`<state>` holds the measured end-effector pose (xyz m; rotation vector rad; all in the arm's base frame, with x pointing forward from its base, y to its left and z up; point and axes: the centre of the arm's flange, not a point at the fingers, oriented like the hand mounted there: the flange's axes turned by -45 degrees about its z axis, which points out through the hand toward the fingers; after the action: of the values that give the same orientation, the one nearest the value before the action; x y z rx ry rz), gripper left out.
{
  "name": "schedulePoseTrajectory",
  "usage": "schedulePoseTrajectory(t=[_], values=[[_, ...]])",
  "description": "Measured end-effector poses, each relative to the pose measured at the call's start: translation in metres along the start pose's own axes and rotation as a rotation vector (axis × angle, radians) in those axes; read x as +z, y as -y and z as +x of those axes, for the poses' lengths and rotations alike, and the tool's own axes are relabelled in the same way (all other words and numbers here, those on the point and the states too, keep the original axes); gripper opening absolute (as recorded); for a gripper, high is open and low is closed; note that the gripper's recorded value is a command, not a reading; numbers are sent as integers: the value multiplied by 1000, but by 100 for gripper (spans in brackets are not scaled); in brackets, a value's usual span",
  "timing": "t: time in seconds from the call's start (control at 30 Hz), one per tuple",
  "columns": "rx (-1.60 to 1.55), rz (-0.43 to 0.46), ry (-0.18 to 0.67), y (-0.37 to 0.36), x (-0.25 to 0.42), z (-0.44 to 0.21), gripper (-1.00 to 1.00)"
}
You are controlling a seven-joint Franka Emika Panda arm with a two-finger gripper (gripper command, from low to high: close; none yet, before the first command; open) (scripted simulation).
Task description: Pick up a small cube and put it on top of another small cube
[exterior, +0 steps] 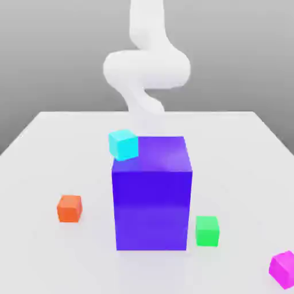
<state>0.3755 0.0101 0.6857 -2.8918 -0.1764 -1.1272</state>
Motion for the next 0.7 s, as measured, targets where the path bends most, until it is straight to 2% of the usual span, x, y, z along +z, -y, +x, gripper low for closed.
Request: schedulePoseTrajectory(t=[0.33,0.7], values=[[-439,269,190,64,159,-9,0],[-948,501,343,173,305,-83,0]])
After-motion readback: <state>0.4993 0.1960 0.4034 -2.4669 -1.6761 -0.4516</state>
